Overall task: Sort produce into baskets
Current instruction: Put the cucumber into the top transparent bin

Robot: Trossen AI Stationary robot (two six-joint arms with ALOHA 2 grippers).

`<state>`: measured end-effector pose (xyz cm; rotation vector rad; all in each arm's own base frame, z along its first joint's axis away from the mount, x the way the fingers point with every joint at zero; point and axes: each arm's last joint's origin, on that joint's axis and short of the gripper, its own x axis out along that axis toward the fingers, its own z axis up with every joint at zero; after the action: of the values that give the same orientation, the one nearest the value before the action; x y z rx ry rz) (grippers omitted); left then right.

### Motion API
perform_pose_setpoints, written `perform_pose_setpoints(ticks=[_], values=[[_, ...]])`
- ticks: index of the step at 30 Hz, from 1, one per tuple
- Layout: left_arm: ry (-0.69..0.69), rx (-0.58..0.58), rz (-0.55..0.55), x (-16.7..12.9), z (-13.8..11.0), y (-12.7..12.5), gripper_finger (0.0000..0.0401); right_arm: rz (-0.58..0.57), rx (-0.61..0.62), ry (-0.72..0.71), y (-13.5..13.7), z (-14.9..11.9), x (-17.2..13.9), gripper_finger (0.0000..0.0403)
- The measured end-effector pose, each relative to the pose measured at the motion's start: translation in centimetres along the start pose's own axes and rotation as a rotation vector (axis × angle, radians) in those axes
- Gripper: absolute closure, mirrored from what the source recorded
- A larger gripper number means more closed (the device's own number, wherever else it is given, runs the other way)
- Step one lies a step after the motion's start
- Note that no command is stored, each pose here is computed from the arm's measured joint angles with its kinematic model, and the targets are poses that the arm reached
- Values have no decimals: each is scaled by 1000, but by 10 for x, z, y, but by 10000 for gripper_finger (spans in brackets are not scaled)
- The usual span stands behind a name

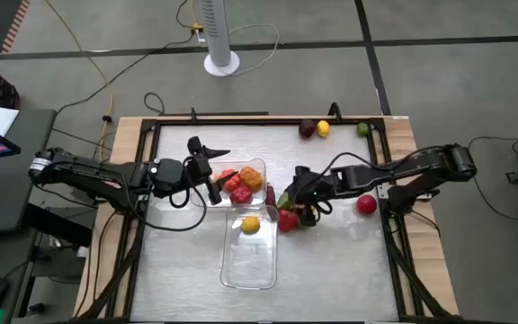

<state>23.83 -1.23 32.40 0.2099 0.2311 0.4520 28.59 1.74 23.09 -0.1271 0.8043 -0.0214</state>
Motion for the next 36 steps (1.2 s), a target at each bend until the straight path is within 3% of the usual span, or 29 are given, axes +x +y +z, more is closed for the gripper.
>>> perform_pose_setpoints(ticks=[6, 11, 27, 36], values=[[-1, -4, 0, 0, 0, 0, 121, -65, 68, 19, -34, -36, 18, 86], [-1, 4, 1, 0, 0, 0, 121, 19, 162, -10, -57, -55, 24, 86], [0, 4, 1, 0, 0, 0, 121, 89, 97, -101, -59, -90, 62, 87], [0, 5, 1, 0, 0, 0, 121, 142, 118, -102, -65, -94, 66, 119]])
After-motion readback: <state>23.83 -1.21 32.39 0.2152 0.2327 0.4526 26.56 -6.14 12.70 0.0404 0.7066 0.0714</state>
